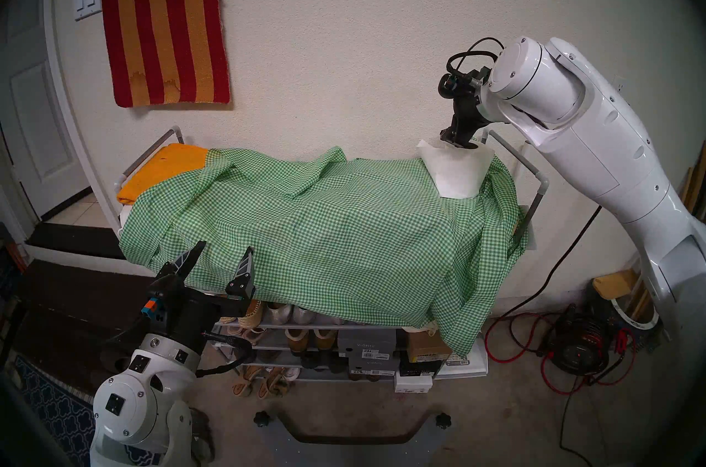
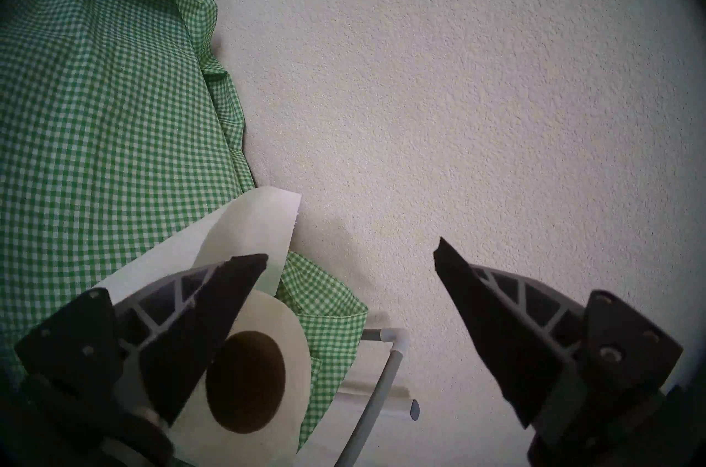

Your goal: Lift the object off the cloth, cover the shoe rack with the cloth, put the object back

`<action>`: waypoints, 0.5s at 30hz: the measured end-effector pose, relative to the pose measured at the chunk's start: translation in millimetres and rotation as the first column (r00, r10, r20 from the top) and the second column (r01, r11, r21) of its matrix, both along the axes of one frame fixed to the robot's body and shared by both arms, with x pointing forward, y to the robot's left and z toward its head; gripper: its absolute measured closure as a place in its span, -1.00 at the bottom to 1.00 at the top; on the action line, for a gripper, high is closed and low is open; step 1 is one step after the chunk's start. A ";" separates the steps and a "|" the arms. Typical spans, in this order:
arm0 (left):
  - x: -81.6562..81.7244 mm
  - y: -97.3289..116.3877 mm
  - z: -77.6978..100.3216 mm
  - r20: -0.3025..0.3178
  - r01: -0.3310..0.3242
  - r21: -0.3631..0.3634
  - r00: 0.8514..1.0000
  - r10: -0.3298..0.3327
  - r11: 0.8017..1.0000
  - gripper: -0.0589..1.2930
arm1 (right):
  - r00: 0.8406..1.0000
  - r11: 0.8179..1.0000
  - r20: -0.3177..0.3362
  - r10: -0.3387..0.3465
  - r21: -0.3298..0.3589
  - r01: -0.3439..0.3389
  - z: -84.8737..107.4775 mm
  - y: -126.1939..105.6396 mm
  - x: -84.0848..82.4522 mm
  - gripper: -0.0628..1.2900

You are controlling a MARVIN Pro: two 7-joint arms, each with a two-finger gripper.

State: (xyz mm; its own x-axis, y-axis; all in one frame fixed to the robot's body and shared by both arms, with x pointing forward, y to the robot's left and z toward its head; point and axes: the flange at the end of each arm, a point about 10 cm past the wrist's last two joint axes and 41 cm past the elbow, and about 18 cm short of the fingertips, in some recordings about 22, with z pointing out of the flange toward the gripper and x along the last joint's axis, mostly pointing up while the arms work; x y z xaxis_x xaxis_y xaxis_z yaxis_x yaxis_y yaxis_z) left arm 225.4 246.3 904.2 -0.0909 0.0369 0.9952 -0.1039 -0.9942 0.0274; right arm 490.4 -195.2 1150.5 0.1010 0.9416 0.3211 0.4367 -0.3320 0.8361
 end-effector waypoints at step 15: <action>0.0 0.0 0.0 0.000 0.000 0.000 1.000 0.000 1.000 -0.97 | 0.999 0.998 0.010 0.032 -0.052 -0.032 3.7 7.0 -10.9 -0.93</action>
State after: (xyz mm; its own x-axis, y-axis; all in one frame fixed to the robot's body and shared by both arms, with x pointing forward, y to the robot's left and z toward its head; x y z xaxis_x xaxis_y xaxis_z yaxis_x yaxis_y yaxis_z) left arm 225.4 246.4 904.2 -0.0909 0.0369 0.9952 -0.1043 -0.9942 0.0273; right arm 479.5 -188.2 1154.3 0.0675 0.9598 0.2723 0.4376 -0.2737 0.8565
